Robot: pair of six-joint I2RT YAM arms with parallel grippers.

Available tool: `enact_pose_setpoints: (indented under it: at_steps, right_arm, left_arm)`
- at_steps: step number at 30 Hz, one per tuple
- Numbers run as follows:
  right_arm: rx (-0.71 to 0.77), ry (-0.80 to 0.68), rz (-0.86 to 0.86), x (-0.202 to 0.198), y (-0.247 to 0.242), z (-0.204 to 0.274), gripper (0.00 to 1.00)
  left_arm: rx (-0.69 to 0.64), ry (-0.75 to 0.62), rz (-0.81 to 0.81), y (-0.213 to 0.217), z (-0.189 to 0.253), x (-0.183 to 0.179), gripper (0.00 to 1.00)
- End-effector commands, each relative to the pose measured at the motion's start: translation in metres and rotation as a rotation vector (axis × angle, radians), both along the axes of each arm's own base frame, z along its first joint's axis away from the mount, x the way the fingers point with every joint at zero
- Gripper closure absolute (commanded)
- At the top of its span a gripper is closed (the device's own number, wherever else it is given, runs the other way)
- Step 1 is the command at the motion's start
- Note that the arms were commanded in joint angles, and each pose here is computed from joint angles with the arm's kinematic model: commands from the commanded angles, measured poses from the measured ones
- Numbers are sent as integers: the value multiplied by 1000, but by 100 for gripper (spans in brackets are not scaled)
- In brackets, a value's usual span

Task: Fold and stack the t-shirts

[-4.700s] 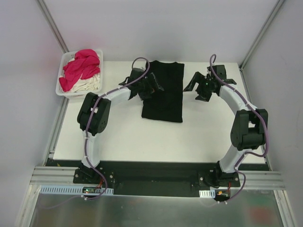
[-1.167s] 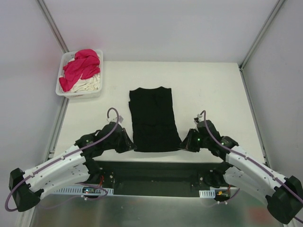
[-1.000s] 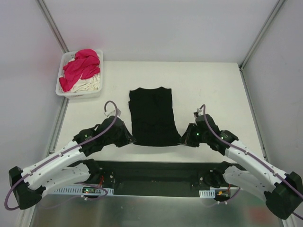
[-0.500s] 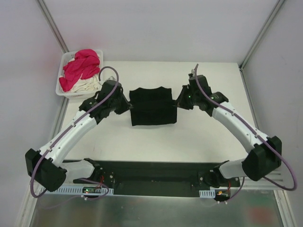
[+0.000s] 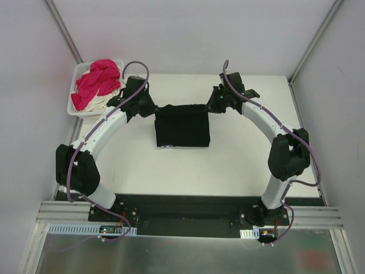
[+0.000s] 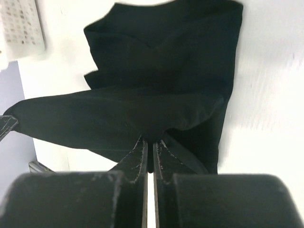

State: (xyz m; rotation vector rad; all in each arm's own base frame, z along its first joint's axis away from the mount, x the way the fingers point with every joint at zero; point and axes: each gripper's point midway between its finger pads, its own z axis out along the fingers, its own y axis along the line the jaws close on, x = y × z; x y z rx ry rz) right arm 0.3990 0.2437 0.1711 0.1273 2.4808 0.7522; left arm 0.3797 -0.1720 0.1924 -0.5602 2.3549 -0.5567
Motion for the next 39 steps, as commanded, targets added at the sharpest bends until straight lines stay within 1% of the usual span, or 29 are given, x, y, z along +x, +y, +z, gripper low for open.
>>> enact_pose_setpoints:
  at_steps: [1,2,4,5,6,8,9,12,13,14,18,20,21,22,23,24,25,26,28,29,30,31,32,34,35,36,37,38,39]
  right_arm:
    - [35,-70,38,42,8,10,99]
    - [42,-84,38,51,8,14,99]
    - [31,-60,49,63,10,-6,99]
    - [37,-73,45,74,10,-5,99]
    - [34,-75,53,79,11,-10,99]
    - [37,-61,53,91,12,-27,99]
    - [43,-72,48,99,13,-25,99]
    - [60,-60,52,115,17,-38,99]
    - [59,-62,46,120,16,-40,99]
    - [55,-60,39,124,14,-44,99]
    - [55,-30,18,136,14,-63,99]
    - [51,-25,10,138,13,-66,93]
    - [48,-19,9,138,12,-68,92]
    - [54,-14,16,137,13,-68,87]
    - [52,3,20,134,10,-68,67]
    - [54,3,25,134,9,-63,49]
    - [62,-8,40,130,9,-48,35]
    - [66,-21,59,127,5,-31,14]
    - [89,-38,107,116,6,-2,0]
    - [85,-37,118,101,2,26,3]
    - [84,-34,136,91,0,35,4]
    - [102,-30,150,79,1,46,4]
    - [120,-76,150,66,2,74,4]
    - [156,-16,126,43,5,67,2]
    - [200,-66,120,45,11,76,1]
    - [225,-26,118,25,11,59,1]
    - [286,-8,106,18,21,59,2]
    - [324,-64,116,22,28,60,2]
    - [342,-61,128,19,33,52,2]
  left_arm:
    - [-14,-87,-27,1,14,44,100]
    - [-8,-49,-28,0,-2,50,100]
    - [-7,-64,-33,0,-7,65,100]
    - [-15,-70,-44,-3,-11,70,100]
    - [-14,-57,-50,-4,-24,78,100]
    - [-16,-72,-44,-3,-25,96,100]
    - [1,-43,-42,-3,-43,103,100]
    - [20,-31,-44,-2,-59,124,100]
    - [27,-50,-55,-3,-56,132,100]
    - [32,-27,-59,-3,-69,136,100]
    - [52,8,-30,4,-89,145,100]
    - [60,21,-33,4,-98,149,100]
    - [61,35,-45,4,-101,149,88]
    - [50,24,-55,1,-93,154,69]
    - [51,29,-60,0,-92,156,51]
    - [63,49,-76,1,-88,151,2]
    - [63,5,-82,0,-65,159,1]
    - [64,-23,-92,1,-43,158,1]
    - [81,-95,-122,3,1,154,1]
    - [66,-162,-137,3,39,144,1]
    - [55,-191,-146,2,57,136,1]
    - [39,-184,-150,2,60,124,1]
    - [4,-223,-158,1,87,109,1]
    - [-54,-168,-126,-1,79,89,1]
    - [-86,-169,-101,0,86,81,1]
    - [-155,-142,-84,-7,86,76,1]
    - [-180,-95,-83,-10,64,70,1]
    - [-222,-138,-82,-16,68,76,1]
    - [-267,-130,-69,-22,62,79,1]
